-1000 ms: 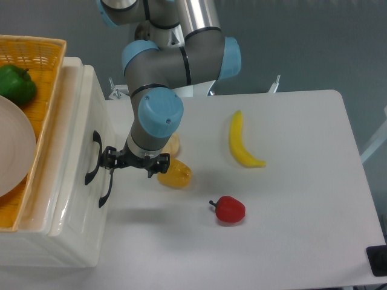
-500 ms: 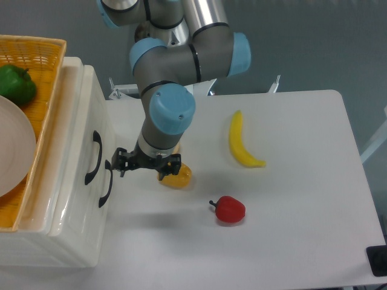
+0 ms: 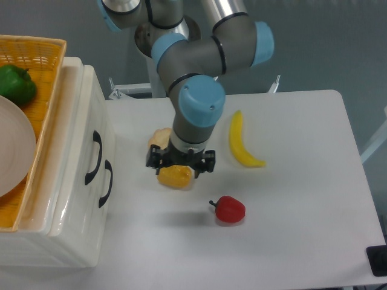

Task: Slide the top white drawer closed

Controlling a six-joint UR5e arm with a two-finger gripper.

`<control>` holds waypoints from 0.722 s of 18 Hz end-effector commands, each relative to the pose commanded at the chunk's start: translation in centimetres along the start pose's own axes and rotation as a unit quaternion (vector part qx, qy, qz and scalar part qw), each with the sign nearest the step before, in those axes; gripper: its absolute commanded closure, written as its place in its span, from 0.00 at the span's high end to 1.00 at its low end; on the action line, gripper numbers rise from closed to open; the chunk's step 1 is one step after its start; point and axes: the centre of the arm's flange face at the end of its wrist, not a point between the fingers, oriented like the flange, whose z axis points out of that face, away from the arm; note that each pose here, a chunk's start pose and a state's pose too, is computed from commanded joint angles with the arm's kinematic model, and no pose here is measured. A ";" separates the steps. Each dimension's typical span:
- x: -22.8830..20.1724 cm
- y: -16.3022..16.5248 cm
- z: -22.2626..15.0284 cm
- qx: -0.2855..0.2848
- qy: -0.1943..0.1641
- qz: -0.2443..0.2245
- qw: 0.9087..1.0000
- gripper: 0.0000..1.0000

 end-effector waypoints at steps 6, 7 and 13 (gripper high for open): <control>-3.8 2.0 -2.4 0.013 -0.008 0.014 1.000 1.00; -4.1 2.1 -2.4 0.013 -0.009 0.016 1.000 1.00; -6.6 3.5 -3.5 0.012 -0.024 0.045 0.999 1.00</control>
